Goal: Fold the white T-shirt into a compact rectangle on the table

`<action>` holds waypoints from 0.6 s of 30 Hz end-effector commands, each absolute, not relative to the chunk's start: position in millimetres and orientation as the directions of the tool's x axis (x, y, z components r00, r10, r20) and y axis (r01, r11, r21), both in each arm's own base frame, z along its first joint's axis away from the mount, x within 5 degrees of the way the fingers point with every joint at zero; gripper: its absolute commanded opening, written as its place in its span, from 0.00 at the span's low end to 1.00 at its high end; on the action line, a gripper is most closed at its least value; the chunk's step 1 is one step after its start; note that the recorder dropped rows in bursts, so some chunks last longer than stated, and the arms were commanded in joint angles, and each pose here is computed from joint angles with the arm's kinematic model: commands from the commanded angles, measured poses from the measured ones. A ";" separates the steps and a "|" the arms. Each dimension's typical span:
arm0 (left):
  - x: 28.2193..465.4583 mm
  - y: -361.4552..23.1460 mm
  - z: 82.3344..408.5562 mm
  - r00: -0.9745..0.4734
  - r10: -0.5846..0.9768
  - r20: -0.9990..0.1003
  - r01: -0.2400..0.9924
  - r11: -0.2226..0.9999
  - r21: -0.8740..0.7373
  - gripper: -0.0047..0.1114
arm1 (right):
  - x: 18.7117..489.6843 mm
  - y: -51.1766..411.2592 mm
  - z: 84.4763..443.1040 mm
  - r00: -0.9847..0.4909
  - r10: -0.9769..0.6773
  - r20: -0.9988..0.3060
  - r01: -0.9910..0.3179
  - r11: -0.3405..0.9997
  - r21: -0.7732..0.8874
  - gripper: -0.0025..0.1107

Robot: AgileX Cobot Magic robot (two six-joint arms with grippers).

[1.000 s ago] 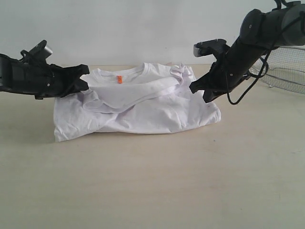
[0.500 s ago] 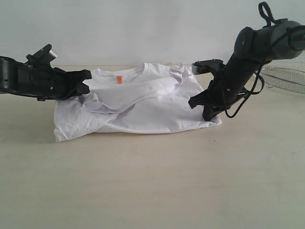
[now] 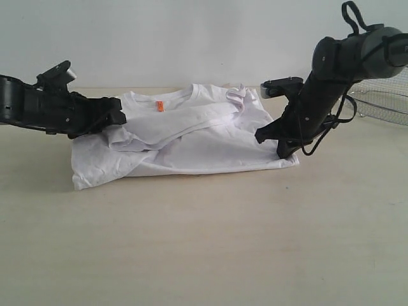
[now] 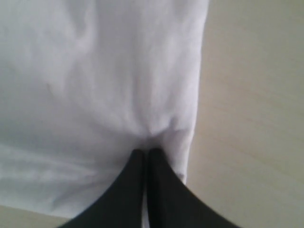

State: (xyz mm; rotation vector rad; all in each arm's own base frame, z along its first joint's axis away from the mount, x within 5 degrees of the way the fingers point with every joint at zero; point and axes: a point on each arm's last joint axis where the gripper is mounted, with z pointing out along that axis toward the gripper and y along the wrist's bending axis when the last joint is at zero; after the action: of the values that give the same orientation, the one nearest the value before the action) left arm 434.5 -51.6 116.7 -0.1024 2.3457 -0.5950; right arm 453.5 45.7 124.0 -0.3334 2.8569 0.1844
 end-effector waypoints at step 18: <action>426.9 -17.7 198.5 -0.699 -0.130 -0.703 0.092 0.959 -0.269 0.08 | 452.3 43.4 122.1 -0.930 -0.260 -0.260 -0.288 0.955 0.075 0.02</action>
State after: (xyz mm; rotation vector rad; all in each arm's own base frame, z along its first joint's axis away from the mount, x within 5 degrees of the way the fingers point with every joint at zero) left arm 419.2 -22.7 200.2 -0.0105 2.3400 -0.4134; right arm 453.5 45.9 124.1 -0.3791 2.8489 0.1818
